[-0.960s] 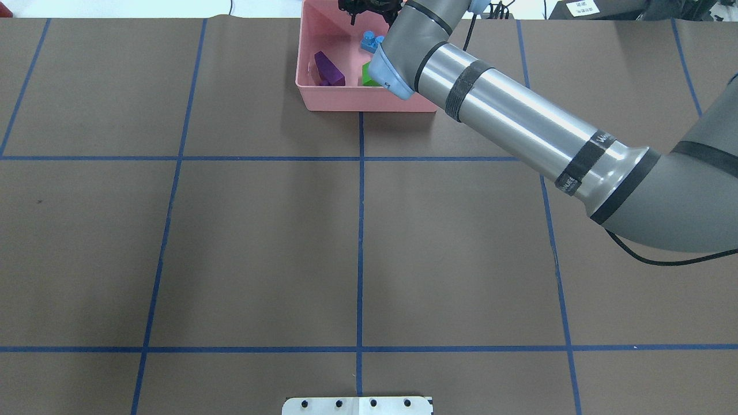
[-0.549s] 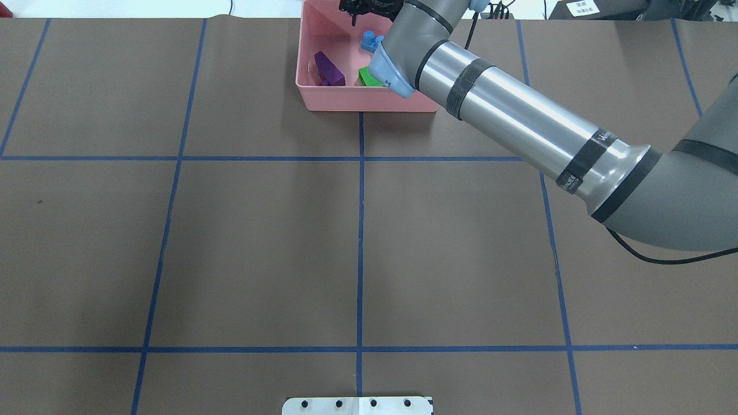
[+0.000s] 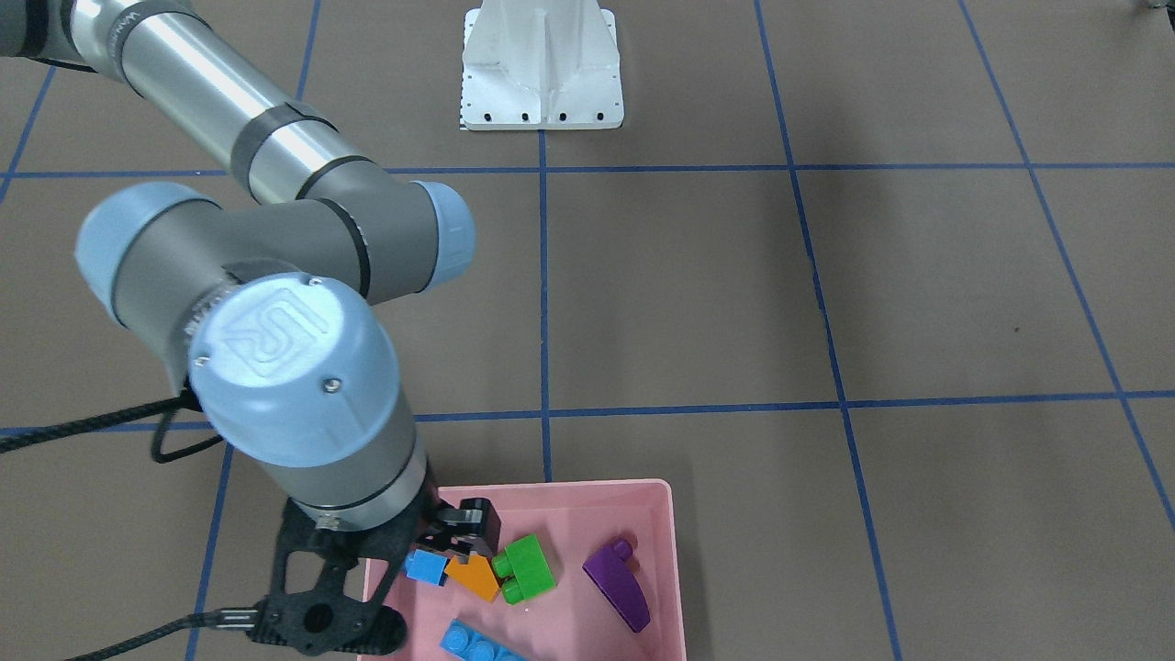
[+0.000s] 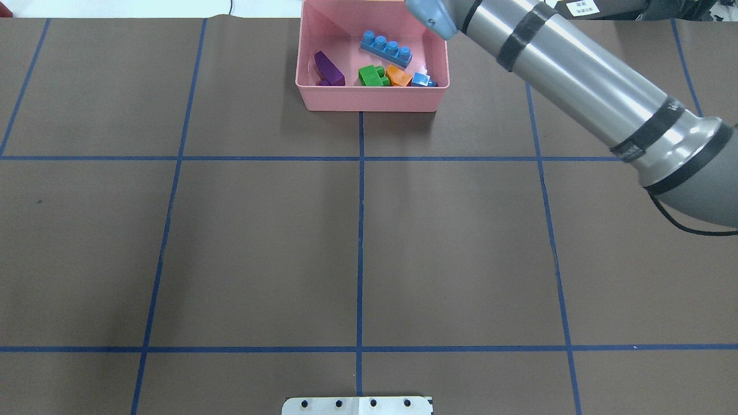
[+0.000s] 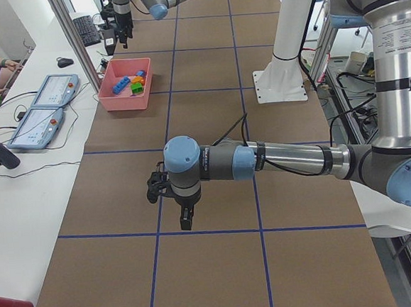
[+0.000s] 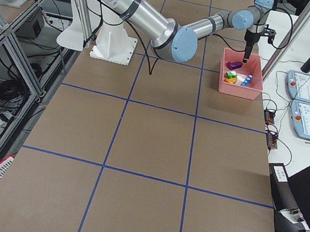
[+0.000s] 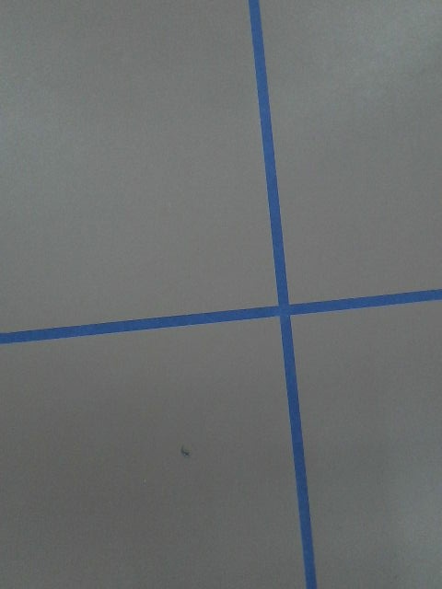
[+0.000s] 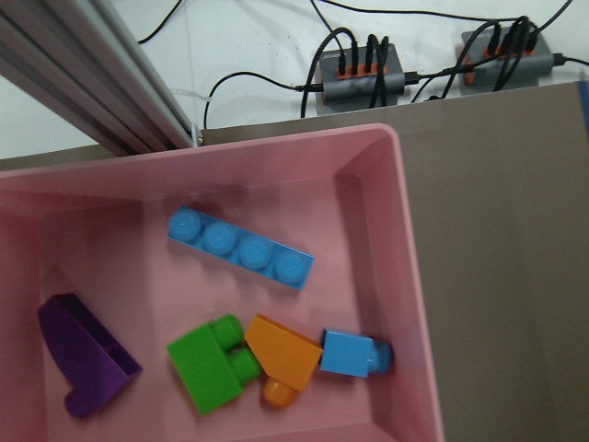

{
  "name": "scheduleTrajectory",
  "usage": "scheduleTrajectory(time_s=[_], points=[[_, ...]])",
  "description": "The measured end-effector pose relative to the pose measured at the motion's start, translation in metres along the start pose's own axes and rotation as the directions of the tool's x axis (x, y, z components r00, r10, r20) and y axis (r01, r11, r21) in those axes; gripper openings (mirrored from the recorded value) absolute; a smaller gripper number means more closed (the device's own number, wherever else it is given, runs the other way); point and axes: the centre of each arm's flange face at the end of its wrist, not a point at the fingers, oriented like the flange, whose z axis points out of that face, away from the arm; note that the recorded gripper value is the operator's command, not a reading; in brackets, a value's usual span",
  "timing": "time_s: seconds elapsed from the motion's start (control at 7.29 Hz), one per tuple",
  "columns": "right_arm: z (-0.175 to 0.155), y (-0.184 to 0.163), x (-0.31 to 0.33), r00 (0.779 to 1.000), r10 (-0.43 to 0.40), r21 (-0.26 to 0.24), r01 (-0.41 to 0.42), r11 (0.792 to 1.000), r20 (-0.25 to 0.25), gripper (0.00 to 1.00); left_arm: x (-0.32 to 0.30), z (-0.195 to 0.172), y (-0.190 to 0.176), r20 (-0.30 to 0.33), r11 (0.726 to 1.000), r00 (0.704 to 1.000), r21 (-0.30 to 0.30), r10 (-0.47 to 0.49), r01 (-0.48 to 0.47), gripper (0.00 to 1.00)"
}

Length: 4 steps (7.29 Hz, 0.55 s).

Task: Put all blocks into box

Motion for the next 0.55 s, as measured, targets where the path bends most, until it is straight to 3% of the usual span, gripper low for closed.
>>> scheduleTrajectory(time_s=[0.27,0.55], points=[[-0.014,-0.009,0.141,0.996,-0.086,-0.023,0.086,0.996,0.023,1.0,-0.003,0.001,0.001,0.006,0.995,0.995,-0.007,0.095,-0.095,1.0],[-0.019,0.015,0.302,0.975,-0.22,-0.037,0.22,0.975,0.003,1.0,-0.006,0.002,0.003,0.003,0.992,0.992,-0.016,0.123,-0.123,1.0]])
